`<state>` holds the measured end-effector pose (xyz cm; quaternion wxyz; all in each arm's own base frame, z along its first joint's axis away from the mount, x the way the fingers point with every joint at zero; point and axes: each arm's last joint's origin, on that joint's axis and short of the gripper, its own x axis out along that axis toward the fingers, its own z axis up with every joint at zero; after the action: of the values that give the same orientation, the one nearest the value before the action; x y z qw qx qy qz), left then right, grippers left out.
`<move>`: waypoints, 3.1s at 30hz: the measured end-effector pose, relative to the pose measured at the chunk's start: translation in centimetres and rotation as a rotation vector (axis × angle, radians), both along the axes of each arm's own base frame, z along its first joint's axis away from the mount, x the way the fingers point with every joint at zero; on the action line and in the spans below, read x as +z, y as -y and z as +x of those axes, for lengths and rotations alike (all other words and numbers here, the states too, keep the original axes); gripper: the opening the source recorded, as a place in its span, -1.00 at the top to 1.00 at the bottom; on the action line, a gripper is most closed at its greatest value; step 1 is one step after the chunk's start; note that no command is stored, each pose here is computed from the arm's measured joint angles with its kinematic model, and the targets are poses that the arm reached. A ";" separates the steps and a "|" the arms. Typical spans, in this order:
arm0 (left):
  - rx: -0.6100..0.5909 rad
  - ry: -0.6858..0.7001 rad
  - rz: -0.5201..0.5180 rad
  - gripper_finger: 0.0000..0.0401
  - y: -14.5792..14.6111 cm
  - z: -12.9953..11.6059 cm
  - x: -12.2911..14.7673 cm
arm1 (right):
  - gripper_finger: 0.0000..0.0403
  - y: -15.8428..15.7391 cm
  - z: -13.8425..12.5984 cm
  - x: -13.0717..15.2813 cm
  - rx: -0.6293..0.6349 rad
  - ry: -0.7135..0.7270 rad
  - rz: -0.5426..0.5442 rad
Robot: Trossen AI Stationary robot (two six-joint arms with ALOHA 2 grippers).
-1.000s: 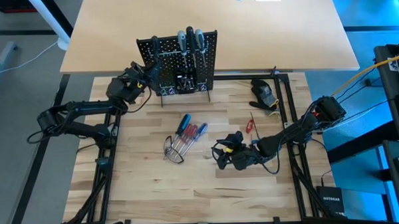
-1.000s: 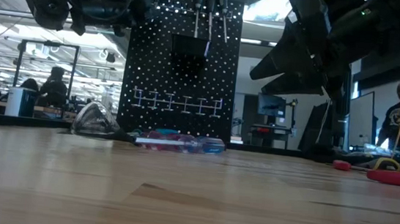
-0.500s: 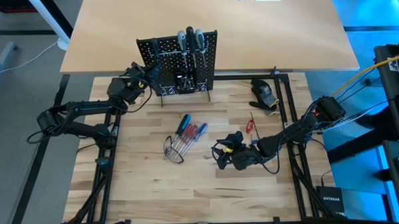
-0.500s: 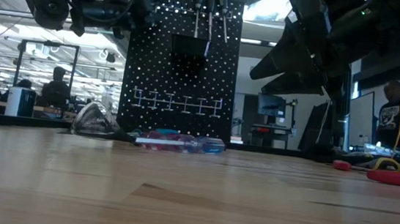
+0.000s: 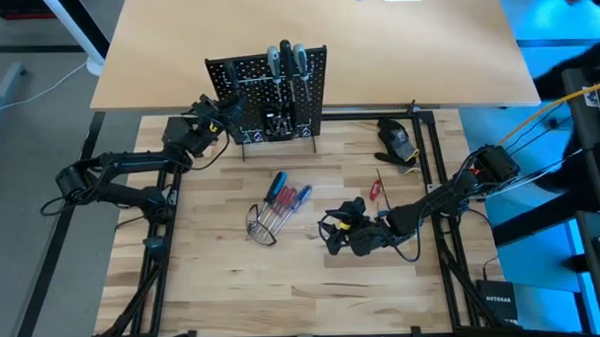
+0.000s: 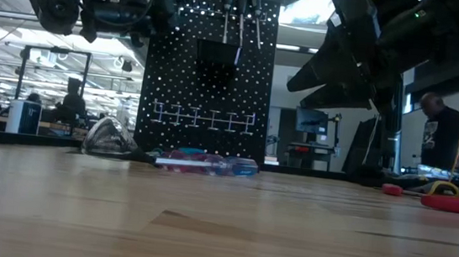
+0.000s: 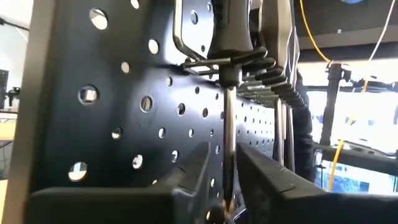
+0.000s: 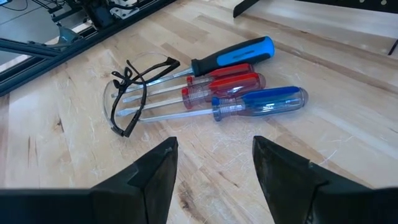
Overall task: Hang tools onto peg board
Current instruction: Hang the black screwdriver on the peg board, then put the black protective eyewear on the top left of the table
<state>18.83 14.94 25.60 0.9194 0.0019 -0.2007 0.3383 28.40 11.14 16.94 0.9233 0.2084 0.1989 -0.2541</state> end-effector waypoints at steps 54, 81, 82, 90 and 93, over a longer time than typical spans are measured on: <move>-0.229 -0.498 0.156 0.22 8.7 -4.2 7.0 | -0.04 0.1 -0.1 -0.1 0.065 -0.070 -0.117; -0.545 -0.738 0.002 0.22 13.3 0.3 3.7 | -0.04 4.3 1.4 -0.1 0.087 -0.170 -0.238; -0.535 -0.768 -0.013 0.22 13.3 0.7 3.3 | -0.04 4.5 1.5 -0.1 0.091 -0.171 -0.234; -0.497 -0.995 -0.153 0.22 13.1 3.5 -0.9 | -0.04 5.9 1.9 0.0 0.093 -0.190 -0.250; -0.488 -1.098 -0.239 0.22 13.0 4.3 -2.1 | -0.04 5.9 1.9 0.0 0.093 -0.191 -0.252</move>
<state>23.10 1.91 23.52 0.9333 0.0270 0.3471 0.0878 30.30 5.19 16.90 0.9298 0.0565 0.2617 -0.2525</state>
